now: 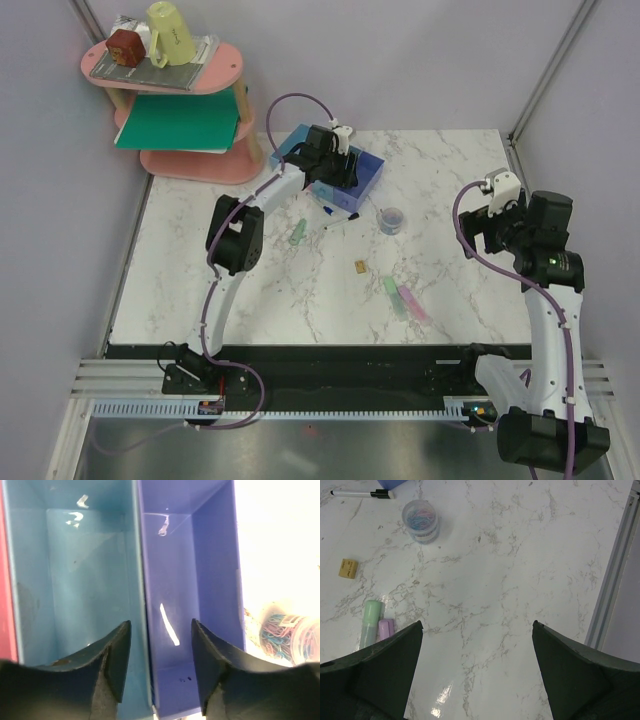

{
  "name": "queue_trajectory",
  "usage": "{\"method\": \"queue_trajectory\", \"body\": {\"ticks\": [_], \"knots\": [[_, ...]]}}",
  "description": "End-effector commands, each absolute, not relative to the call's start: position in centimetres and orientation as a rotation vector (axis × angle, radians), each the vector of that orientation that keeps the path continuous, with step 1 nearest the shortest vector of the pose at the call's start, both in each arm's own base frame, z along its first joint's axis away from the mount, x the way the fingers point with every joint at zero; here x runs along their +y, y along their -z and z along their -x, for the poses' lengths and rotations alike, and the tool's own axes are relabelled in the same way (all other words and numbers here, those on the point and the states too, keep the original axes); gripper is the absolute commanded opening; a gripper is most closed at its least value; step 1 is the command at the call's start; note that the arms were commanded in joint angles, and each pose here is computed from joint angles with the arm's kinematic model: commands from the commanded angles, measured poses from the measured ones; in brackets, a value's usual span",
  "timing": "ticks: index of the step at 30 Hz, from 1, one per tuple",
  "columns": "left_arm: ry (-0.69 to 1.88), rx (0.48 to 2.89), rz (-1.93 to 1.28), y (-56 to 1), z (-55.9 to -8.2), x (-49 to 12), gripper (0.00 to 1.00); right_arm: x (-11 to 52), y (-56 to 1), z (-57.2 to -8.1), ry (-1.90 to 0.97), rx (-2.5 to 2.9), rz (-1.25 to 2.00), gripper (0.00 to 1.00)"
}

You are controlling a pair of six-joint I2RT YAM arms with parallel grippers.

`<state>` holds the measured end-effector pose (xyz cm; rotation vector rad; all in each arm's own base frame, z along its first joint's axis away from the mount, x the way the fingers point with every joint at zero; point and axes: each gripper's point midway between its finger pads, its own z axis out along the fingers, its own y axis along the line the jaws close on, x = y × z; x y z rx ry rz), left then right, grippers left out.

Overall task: Sort the stationery into containers
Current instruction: Move the storage box to the center of the board.

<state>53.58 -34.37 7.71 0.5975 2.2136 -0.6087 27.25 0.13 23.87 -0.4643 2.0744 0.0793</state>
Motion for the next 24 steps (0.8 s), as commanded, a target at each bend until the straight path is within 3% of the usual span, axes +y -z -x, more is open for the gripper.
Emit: {"method": "queue_trajectory", "body": {"ticks": [1,5,18,24], "knots": [[0.690,2.131,-0.614,-10.8,-53.6,-36.5,0.68,0.5,-24.3,-27.1,-0.086,2.046,0.490,0.98],[0.708,2.111,-0.633,-12.8,-52.9,-36.5,0.77,1.0,-24.2,-27.1,-0.118,2.044,0.490,0.98],[0.533,1.895,-0.747,-20.6,-52.0,-33.4,0.82,3.0,-24.7,-29.7,-0.249,2.036,0.519,0.98],[0.094,1.712,-0.767,-22.8,-56.4,-28.3,0.81,5.4,-24.0,-32.3,-0.319,2.054,0.552,0.98]]}}
